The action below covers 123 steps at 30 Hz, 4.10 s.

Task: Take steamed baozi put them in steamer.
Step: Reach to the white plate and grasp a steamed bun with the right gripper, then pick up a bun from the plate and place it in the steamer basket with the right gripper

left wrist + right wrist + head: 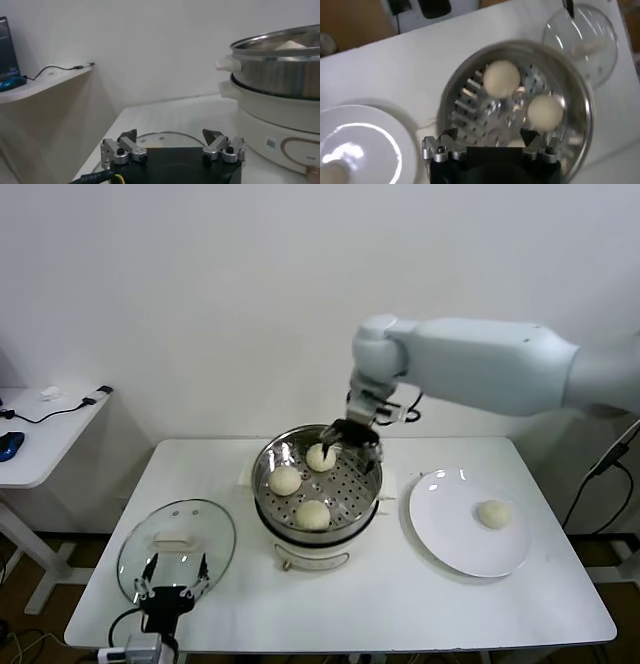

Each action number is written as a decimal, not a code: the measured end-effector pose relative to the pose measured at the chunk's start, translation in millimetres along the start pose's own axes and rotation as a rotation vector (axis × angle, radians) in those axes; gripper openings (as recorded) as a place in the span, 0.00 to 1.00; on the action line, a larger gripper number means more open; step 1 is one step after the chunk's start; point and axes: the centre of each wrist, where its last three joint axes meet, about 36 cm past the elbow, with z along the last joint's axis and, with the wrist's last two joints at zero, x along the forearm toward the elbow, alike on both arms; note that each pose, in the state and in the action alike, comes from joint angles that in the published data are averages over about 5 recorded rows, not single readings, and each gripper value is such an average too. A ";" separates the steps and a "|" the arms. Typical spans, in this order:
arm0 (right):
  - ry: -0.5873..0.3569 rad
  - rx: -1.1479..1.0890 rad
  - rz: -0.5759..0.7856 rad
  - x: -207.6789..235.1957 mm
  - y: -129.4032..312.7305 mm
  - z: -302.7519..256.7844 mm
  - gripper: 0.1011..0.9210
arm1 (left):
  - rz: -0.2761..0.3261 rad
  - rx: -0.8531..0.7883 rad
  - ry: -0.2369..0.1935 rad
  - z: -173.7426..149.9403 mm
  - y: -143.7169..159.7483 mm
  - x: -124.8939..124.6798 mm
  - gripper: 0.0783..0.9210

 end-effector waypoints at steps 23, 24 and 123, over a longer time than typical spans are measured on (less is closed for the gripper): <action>0.114 -0.885 0.011 -77.7 279.7 151.5 0.88 | -0.028 -0.005 0.011 5.3 10.8 -4.3 0.88; 0.118 -0.901 0.009 -84.5 285.4 153.4 0.88 | -0.029 -0.006 0.011 5.6 11.1 -4.2 0.88; -0.026 -0.865 0.118 -118.5 10.2 -21.8 0.69 | -0.001 0.008 -0.011 1.0 8.7 -14.0 0.88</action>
